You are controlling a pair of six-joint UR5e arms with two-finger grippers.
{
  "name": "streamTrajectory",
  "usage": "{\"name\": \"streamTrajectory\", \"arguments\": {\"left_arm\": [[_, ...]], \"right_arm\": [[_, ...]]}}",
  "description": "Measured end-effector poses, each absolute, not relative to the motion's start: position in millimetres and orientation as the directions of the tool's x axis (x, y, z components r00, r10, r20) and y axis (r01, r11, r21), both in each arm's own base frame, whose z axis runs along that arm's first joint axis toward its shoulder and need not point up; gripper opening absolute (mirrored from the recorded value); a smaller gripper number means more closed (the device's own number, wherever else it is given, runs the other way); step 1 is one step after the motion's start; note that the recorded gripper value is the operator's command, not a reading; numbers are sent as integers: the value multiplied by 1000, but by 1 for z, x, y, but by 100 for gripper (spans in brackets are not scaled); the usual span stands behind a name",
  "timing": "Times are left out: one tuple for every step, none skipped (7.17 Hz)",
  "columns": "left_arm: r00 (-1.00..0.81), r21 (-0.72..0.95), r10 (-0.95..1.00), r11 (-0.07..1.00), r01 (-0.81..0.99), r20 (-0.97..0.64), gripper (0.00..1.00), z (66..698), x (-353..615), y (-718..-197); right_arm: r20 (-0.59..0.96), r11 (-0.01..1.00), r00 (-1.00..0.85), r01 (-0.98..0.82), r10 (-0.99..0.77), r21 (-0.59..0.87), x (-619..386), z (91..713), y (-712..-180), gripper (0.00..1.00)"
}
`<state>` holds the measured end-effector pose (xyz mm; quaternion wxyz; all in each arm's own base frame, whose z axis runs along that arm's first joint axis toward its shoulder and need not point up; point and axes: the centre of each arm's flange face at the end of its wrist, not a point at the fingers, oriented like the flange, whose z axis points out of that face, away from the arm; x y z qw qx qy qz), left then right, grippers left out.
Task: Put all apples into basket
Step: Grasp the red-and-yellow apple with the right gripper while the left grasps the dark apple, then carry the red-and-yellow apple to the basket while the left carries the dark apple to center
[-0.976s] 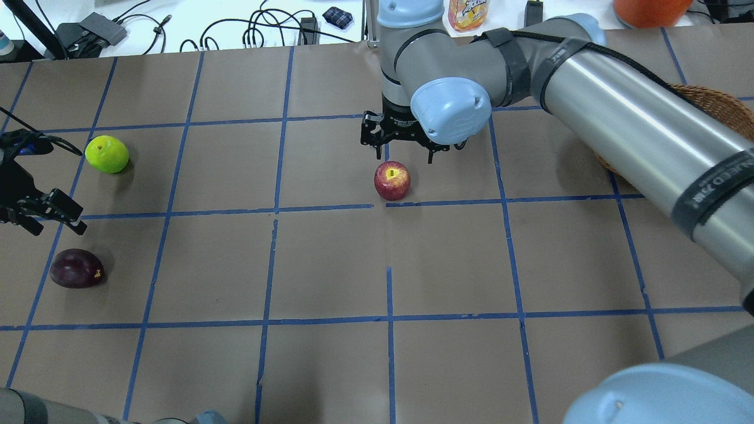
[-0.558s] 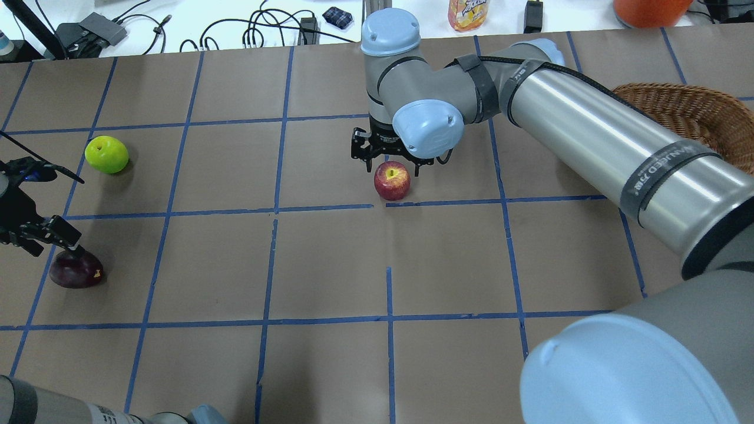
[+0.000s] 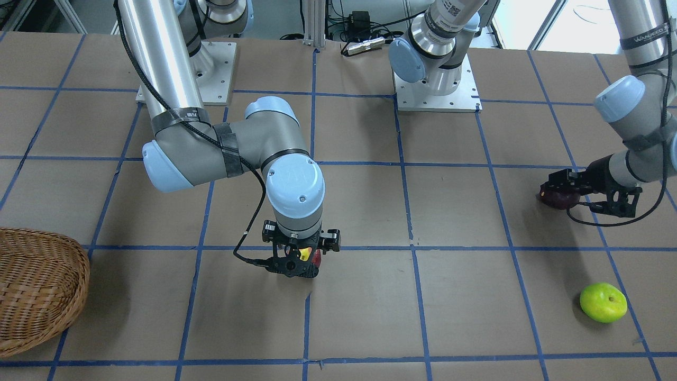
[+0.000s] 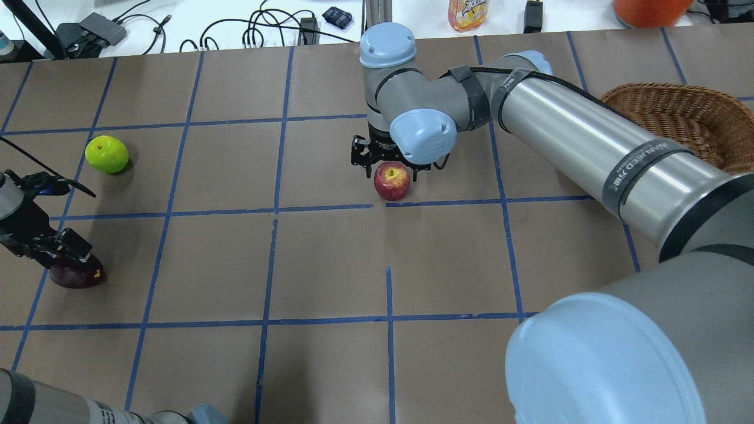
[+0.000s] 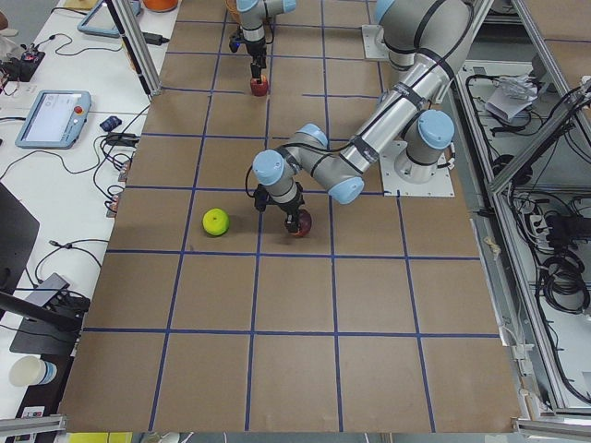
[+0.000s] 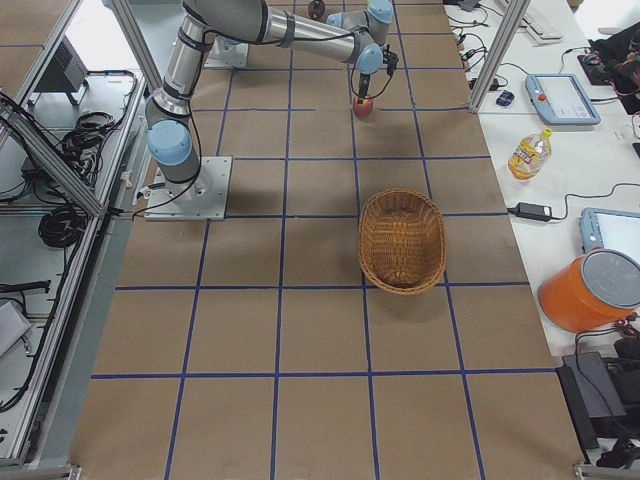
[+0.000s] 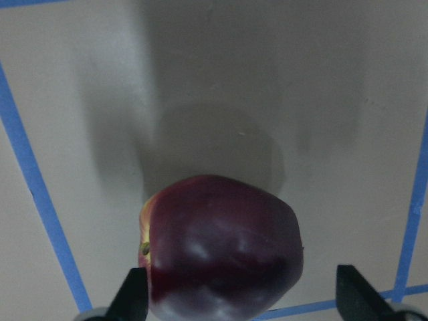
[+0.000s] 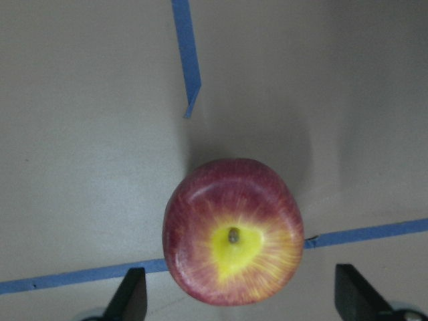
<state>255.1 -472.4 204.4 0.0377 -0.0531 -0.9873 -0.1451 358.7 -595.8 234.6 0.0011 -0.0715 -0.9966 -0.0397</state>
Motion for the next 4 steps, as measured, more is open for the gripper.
{"name": "streamTrajectory", "arguments": {"left_arm": [[-992, 290, 95, 950, 116, 86, 100, 198, 256, -472], [-992, 297, 93, 948, 116, 90, 100, 190, 254, -469], [-992, 298, 90, 948, 113, 89, 100, 184, 251, -467], [-992, 297, 89, 948, 112, 89, 100, 180, 249, -465]], "right_arm": [[6, 986, -990, 142, 141, 84, 359, 229, -597, 100], [7, 986, -990, 139, 139, 92, 360, 223, -597, 100], [10, 985, -990, 138, 138, 100, 360, 216, -598, 100], [9, 985, -990, 139, 139, 100, 361, 209, -600, 83]]}}
